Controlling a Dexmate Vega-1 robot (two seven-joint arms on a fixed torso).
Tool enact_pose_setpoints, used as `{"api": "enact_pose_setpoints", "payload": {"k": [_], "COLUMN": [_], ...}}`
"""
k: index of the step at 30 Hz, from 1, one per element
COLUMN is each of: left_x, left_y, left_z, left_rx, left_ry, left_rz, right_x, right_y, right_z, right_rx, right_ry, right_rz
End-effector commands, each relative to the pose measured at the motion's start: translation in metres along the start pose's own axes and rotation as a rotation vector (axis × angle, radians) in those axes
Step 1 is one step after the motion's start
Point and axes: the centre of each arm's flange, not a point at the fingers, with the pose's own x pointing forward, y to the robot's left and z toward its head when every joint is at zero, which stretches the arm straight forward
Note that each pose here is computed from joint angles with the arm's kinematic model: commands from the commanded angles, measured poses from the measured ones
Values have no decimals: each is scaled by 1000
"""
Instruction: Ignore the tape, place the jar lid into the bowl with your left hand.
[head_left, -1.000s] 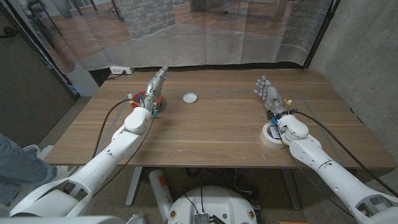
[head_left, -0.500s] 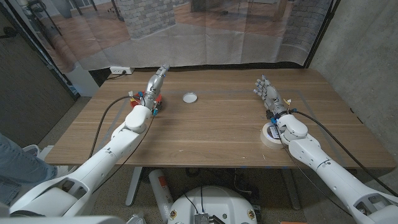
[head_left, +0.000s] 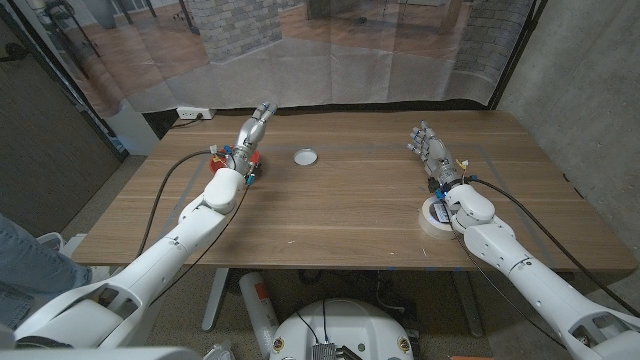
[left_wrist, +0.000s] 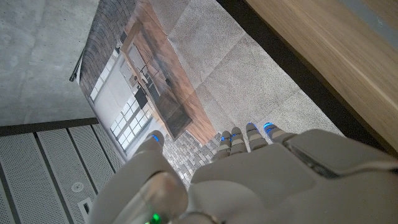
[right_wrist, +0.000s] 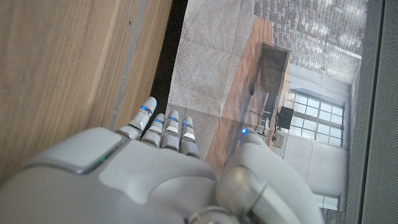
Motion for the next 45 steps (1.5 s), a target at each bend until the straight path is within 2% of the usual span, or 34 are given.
{"api": "enact_pose_setpoints", "payload": {"k": [1, 6, 12, 22, 45], "left_x": [-1, -1, 1, 5, 4], "left_y": [-2, -4, -7, -11, -11], "left_z": [9, 12, 13, 17, 24], "left_rx": [101, 134, 146, 235, 373], "left_ry": [-51, -70, -65, -75, -102], "left_rz": [22, 36, 37, 42, 69], "right_x": [-2, -3, -5, -7, -8], "right_y": [3, 4, 3, 2, 4], "right_z": [2, 0, 0, -3, -3], "right_rx": [3, 5, 6, 14, 14], "right_ry": [-8, -4, -5, -11, -24], "right_rz": [1, 3, -1, -8, -4]}}
